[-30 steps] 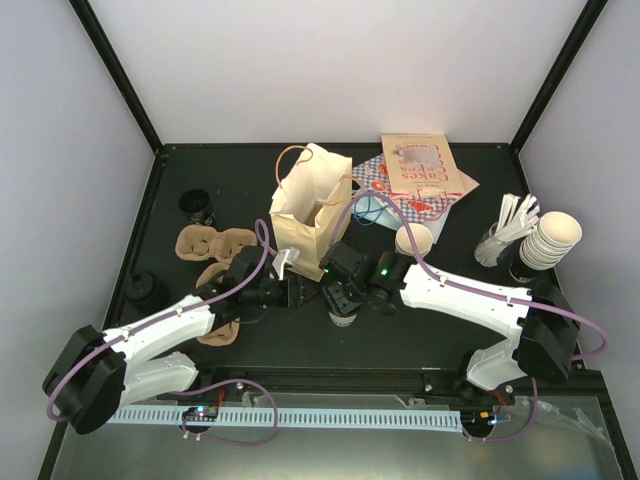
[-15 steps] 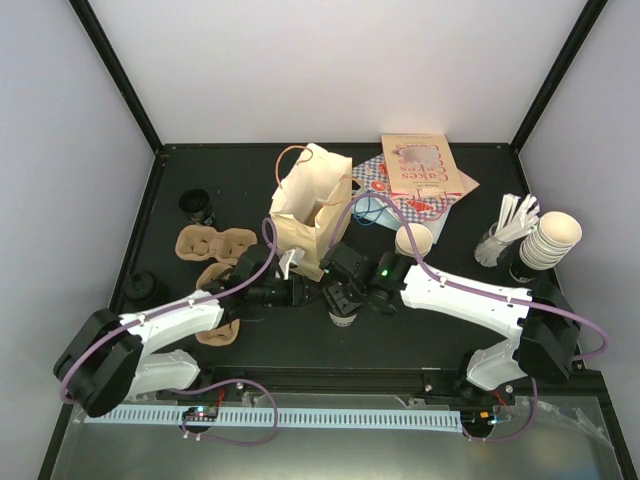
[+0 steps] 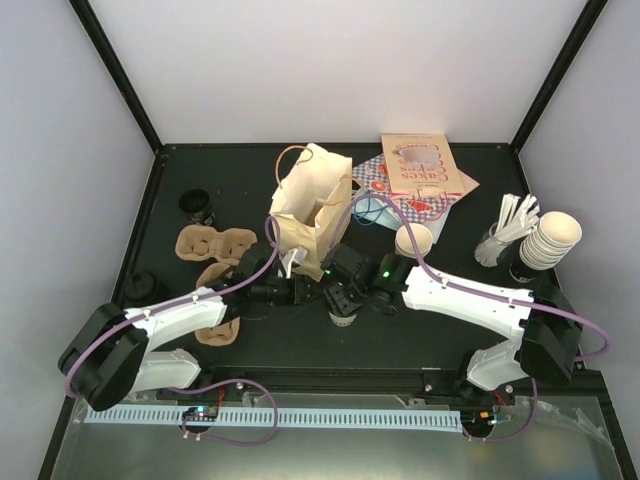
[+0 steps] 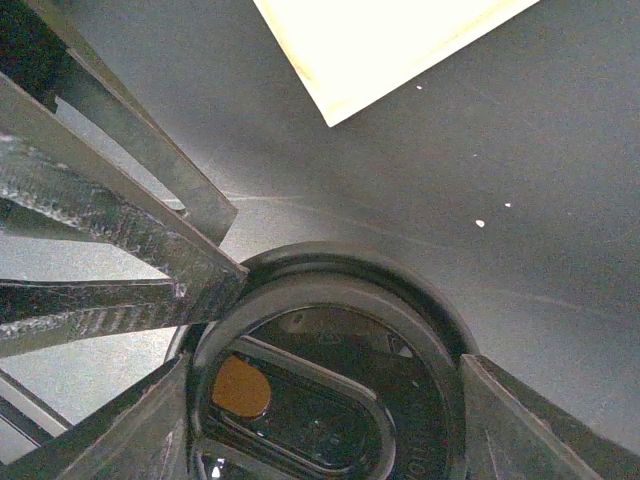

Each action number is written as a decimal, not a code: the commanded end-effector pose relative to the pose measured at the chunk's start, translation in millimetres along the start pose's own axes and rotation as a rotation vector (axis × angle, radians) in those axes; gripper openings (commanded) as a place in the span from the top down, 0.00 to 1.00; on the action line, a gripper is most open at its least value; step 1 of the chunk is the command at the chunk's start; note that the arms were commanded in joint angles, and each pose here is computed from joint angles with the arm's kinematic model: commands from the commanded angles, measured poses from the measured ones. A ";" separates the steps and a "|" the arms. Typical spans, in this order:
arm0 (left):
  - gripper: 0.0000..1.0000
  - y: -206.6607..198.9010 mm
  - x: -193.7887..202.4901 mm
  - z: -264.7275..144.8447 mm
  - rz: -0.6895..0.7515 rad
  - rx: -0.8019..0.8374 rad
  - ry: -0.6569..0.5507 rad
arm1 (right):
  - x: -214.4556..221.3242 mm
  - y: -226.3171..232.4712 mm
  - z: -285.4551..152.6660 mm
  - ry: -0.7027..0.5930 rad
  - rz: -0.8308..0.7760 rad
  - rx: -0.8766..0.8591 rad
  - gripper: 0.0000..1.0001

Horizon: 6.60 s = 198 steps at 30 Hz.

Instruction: Pack the takeout coffee

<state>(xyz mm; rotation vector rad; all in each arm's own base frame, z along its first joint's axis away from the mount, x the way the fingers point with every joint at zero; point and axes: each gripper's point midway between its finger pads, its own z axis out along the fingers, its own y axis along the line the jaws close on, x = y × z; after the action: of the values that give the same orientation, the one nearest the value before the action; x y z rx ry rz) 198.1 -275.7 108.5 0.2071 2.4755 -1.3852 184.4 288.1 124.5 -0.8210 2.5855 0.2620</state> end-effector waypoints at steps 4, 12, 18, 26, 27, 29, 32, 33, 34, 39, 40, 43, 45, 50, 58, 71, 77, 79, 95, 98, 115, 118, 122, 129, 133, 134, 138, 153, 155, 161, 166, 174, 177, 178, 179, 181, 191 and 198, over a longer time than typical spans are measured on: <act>0.65 8.5 10.6 -5.5 -0.005 -0.042 0.001 | 57.2 -6.1 32.3 0.207 -0.023 0.027 0.34; 0.64 -0.7 6.6 -11.9 0.015 -0.025 -0.020 | 52.6 -2.5 29.3 0.177 -0.022 0.010 0.35; 0.64 -3.7 6.3 -12.7 0.018 -0.014 -0.021 | 50.8 -3.2 27.9 0.169 -0.022 0.015 0.34; 0.64 -9.4 3.7 -15.6 0.029 -0.003 -0.032 | 48.4 -1.7 25.4 0.158 -0.023 0.007 0.34; 0.64 -9.8 3.6 -15.7 0.028 -0.002 -0.032 | 48.1 -1.8 25.0 0.156 -0.023 0.008 0.34; 0.64 -11.3 3.1 -16.8 0.031 0.003 -0.035 | 47.6 -2.2 24.3 0.153 -0.022 0.009 0.34; 0.63 -14.1 2.2 -18.5 0.039 0.011 -0.042 | 46.4 -2.7 23.7 0.148 -0.021 0.012 0.34; 0.63 -14.5 2.2 -18.8 0.039 0.011 -0.042 | 45.8 -1.8 23.5 0.145 -0.020 0.008 0.35; 0.63 -15.3 1.8 -19.2 0.040 0.014 -0.043 | 45.1 -1.7 23.0 0.142 -0.020 0.007 0.35; 0.62 -15.8 1.7 -17.3 0.039 0.017 -0.038 | 39.7 0.1 18.1 0.118 -0.018 -0.005 0.35; 0.62 -16.4 1.3 -17.0 0.038 0.020 -0.038 | 38.8 0.1 17.3 0.115 -0.017 -0.005 0.35; 0.62 -17.5 1.4 -17.0 0.039 0.024 -0.037 | 36.8 0.7 15.4 0.111 -0.018 -0.006 0.35; 0.62 -18.7 0.5 -18.1 0.042 0.026 -0.042 | 36.0 0.8 15.0 0.109 -0.021 -0.006 0.35; 0.60 -21.9 -1.0 -19.5 0.049 0.033 -0.049 | 35.6 1.6 14.2 0.103 -0.023 -0.013 0.35; 0.59 -22.0 -1.7 -16.0 0.045 0.039 -0.038 | 29.1 2.5 7.3 0.072 -0.026 -0.023 0.33; 0.59 -23.3 -1.3 -7.6 0.044 0.043 -0.013 | 16.6 6.3 -2.8 0.036 -0.041 -0.035 0.30; 0.59 -22.2 -1.0 -5.6 0.042 0.038 -0.007 | 9.7 8.1 -9.5 0.012 -0.043 -0.044 0.25; 0.59 -22.1 -1.4 -5.4 0.043 0.037 -0.007 | 6.3 8.1 -11.8 0.002 -0.043 -0.043 0.20; 0.59 -23.8 -1.5 -6.6 0.047 0.033 -0.006 | -6.8 2.5 -36.6 -0.057 -0.045 -0.024 0.00; 0.59 -25.3 -2.9 -8.0 0.050 0.033 -0.012 | -7.3 0.5 -40.1 -0.065 -0.040 -0.019 0.00; 0.57 -30.4 6.7 -24.1 0.048 0.034 -0.020 | 5.8 -4.3 -51.8 -0.109 0.081 -0.089 0.16; 0.57 -30.8 12.9 -24.9 0.042 0.041 -0.009 | 8.9 -7.4 -51.4 -0.112 0.117 -0.101 0.22; 0.58 -29.9 20.7 -24.5 0.030 0.047 0.001 | 12.0 -12.4 -53.1 -0.125 0.158 -0.111 0.24; 0.59 -31.1 32.1 -23.3 0.009 0.078 0.004 | 14.3 -24.0 -57.9 -0.164 0.230 -0.126 0.29; 0.59 -35.9 37.1 -20.3 0.002 0.093 0.006 | 8.7 -27.3 -65.8 -0.215 0.278 -0.140 0.29; 0.60 -36.7 38.3 -19.4 0.000 0.095 0.008 | 7.7 -27.9 -67.1 -0.225 0.293 -0.144 0.29; 0.61 -38.5 40.8 -16.8 -0.010 0.108 -0.001 | 9.1 -25.1 -65.8 -0.233 0.332 -0.181 0.34; 0.67 -34.4 41.1 -7.7 -0.047 0.110 0.012 | 14.9 -18.4 -36.9 -0.150 0.389 -0.243 0.56; 0.68 -31.5 41.7 -5.7 -0.053 0.097 0.019 | 16.4 -19.9 -33.6 -0.142 0.392 -0.232 0.57; 0.69 -28.6 43.3 -4.7 -0.056 0.085 0.027 | 18.4 -20.7 -26.9 -0.124 0.388 -0.219 0.57; 0.70 -27.7 44.2 -5.4 -0.051 0.081 0.029 | 17.0 -22.0 -26.1 -0.127 0.381 -0.208 0.57; 0.70 -26.7 46.2 -3.9 -0.052 0.081 0.040 | 16.3 -21.4 -23.8 -0.117 0.367 -0.202 0.57; 0.70 -25.9 46.4 -3.6 -0.054 0.079 0.041 | 15.7 -20.6 -23.8 -0.116 0.366 -0.206 0.57; 0.70 -26.0 46.0 -3.6 -0.053 0.079 0.040 | 15.8 -20.0 -23.6 -0.114 0.364 -0.208 0.57; 0.70 -25.9 46.1 -3.3 -0.052 0.079 0.041 | 15.3 -19.5 -23.5 -0.114 0.363 -0.210 0.57; 0.70 -25.0 46.5 -2.5 -0.052 0.077 0.043 | 14.9 -18.5 -23.0 -0.112 0.361 -0.214 0.57; 0.71 -23.6 46.8 0.3 -0.057 0.077 0.049 | 16.9 -17.7 -21.4 -0.100 0.359 -0.215 0.58; 0.72 -21.1 47.7 0.8 -0.060 0.068 0.052 | 11.5 -21.6 -32.1 -0.120 0.340 -0.195 0.58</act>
<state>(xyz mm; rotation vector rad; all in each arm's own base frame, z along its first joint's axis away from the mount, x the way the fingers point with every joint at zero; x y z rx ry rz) 147.4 -286.3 111.6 0.1733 2.4953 -1.5165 173.8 252.5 129.4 -0.3880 2.6439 0.6343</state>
